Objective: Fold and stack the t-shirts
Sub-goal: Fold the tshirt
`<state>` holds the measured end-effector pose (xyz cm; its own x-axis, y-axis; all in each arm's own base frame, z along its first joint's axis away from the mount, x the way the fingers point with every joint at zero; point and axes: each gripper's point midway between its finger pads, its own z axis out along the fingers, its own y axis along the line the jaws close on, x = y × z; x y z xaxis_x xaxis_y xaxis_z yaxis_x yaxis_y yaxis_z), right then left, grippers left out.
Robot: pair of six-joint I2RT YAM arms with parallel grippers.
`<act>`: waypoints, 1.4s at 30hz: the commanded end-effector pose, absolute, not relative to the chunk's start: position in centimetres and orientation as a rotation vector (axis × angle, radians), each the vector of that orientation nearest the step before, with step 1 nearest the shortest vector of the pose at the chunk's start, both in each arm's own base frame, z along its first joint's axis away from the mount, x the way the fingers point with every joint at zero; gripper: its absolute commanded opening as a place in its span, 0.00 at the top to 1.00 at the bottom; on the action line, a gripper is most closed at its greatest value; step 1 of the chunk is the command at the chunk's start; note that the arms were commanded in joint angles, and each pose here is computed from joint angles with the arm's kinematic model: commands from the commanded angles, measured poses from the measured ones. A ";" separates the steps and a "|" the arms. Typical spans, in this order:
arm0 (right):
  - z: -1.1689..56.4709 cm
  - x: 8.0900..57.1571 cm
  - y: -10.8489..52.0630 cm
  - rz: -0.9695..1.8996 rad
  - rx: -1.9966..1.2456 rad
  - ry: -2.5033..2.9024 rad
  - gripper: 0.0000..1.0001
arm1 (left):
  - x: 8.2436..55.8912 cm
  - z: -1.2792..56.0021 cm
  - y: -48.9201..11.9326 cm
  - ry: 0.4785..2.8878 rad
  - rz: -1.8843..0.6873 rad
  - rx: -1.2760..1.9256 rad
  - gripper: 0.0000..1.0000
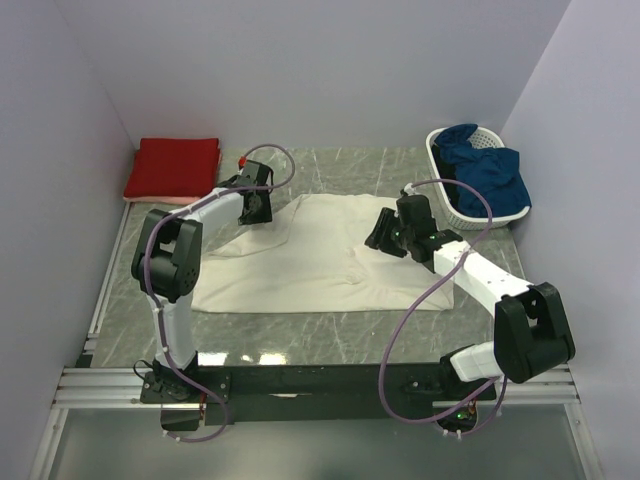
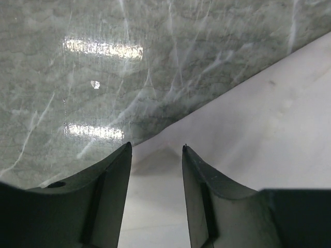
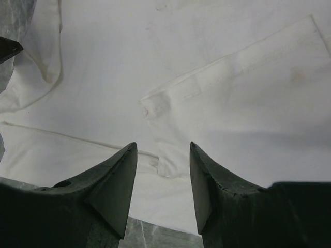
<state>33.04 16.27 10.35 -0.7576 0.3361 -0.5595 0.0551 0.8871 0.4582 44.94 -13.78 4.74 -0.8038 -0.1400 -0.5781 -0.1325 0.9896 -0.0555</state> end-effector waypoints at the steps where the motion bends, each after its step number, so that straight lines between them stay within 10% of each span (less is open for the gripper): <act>1: 11.8 33.5 15.7 0.547 0.280 2.330 0.48 | 45.6 5.6 -14.0 2.500 -0.024 -0.163 0.51; 29: 11.9 33.3 15.1 0.554 0.297 2.319 0.48 | 44.8 7.1 -14.8 2.487 -0.102 -0.143 0.96; 35: 12.0 33.2 15.1 0.557 0.300 2.316 0.48 | 45.5 7.5 -14.5 2.472 -0.066 -0.155 0.63; 42: 11.7 33.2 14.9 0.557 0.305 2.320 0.48 | 46.0 6.4 -14.4 2.500 -0.034 -0.142 0.58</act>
<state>32.89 15.38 10.63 -0.7443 0.3547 -0.5659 0.0688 0.8835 0.4633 44.64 -14.23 4.78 -0.8235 -0.1151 -0.5556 -0.0976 0.9934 -0.0611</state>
